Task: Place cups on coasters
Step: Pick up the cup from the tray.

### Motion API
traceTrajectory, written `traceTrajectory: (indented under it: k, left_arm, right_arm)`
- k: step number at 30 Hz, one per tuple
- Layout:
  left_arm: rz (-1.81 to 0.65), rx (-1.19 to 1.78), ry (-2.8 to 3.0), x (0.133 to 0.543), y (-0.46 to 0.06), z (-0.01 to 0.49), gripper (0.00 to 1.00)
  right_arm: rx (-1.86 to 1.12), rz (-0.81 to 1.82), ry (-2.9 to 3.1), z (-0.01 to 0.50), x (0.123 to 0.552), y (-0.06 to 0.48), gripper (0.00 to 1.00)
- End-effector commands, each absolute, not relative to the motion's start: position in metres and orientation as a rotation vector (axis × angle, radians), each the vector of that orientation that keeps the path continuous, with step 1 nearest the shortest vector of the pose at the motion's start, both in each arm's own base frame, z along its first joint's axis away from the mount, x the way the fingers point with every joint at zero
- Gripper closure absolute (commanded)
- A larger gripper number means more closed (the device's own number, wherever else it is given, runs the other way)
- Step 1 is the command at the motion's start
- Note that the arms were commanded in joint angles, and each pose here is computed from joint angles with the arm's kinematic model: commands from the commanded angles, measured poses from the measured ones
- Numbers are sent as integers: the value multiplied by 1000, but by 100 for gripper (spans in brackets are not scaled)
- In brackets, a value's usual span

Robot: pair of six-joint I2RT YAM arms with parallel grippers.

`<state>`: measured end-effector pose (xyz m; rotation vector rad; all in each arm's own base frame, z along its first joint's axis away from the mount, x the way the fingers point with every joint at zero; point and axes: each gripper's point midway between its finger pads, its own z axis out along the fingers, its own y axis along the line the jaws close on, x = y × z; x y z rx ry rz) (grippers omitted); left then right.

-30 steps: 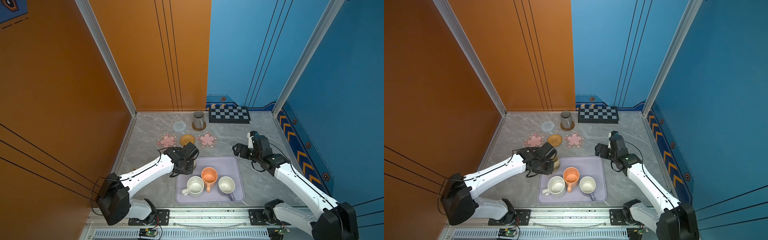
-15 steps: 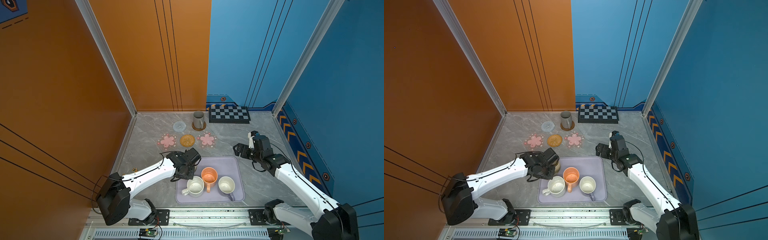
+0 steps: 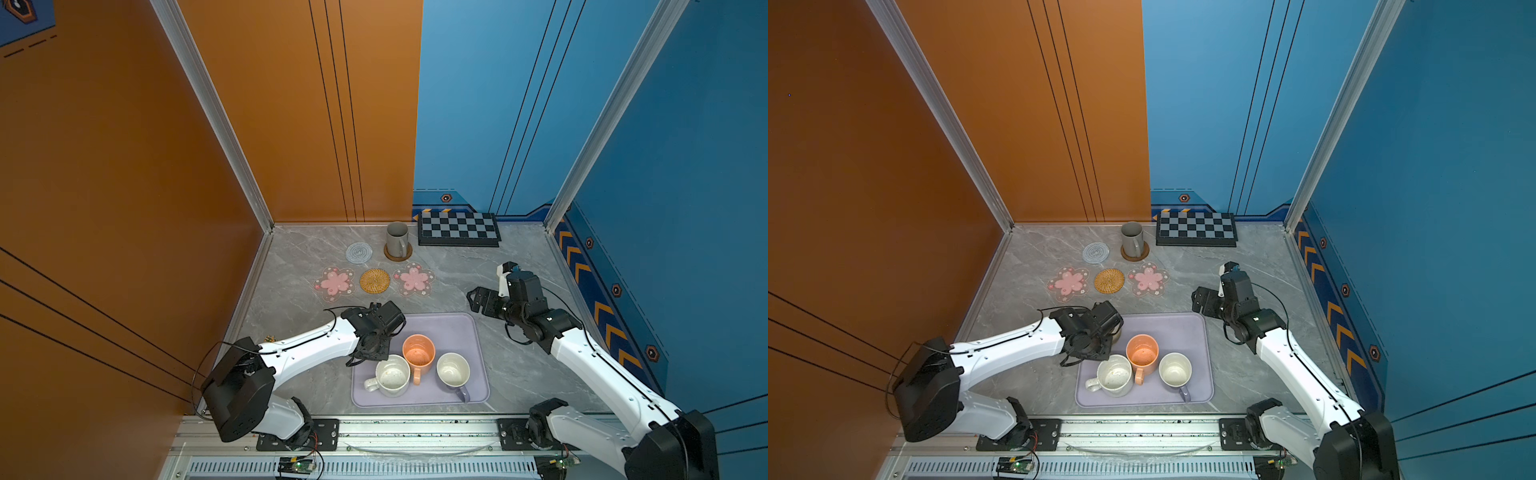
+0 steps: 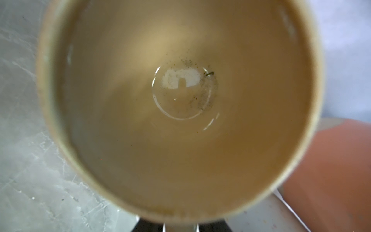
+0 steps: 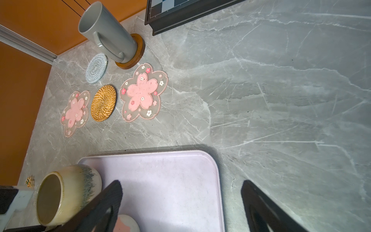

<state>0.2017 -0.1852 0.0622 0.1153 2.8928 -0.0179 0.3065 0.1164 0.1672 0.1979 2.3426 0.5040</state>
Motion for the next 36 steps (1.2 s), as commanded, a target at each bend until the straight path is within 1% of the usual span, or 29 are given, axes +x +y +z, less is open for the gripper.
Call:
traceTrajectory:
  k: [1, 3, 4, 8, 13, 18, 21, 24, 28, 29, 36]
  left_arm:
    - [27, 62, 2910, 198, -177, 53, 66]
    - [33, 31, 2901, 200, -174, 54, 61]
    - [33, 22, 2898, 200, -173, 53, 61]
    - [1, 4, 2890, 203, -176, 53, 62]
    - [-19, -13, 2877, 207, -180, 52, 70]
    - [-35, -34, 2859, 211, -181, 54, 74]
    - [-30, -43, 2860, 211, -180, 53, 81]
    - [-17, -50, 2864, 210, -176, 50, 91]
    - [-12, -30, 2864, 208, -173, 50, 99]
    - [-17, -14, 2861, 208, -173, 51, 100]
    - [-76, 100, 2822, 209, -173, 72, 100]
  right_arm:
    - [202, 468, 2358, 162, 301, 109, 6]
    - [202, 468, 2358, 162, 301, 108, 6]
    - [202, 468, 2358, 162, 300, 108, 6]
    - [207, 466, 2354, 162, 301, 107, 6]
    - [211, 468, 2357, 161, 301, 107, 6]
    - [218, 467, 2365, 158, 299, 106, 6]
    - [220, 470, 2369, 157, 299, 107, 6]
    - [223, 469, 2371, 156, 299, 107, 6]
    - [226, 471, 2365, 158, 300, 106, 6]
    - [225, 472, 2366, 158, 300, 107, 6]
    - [225, 476, 2358, 162, 300, 107, 6]
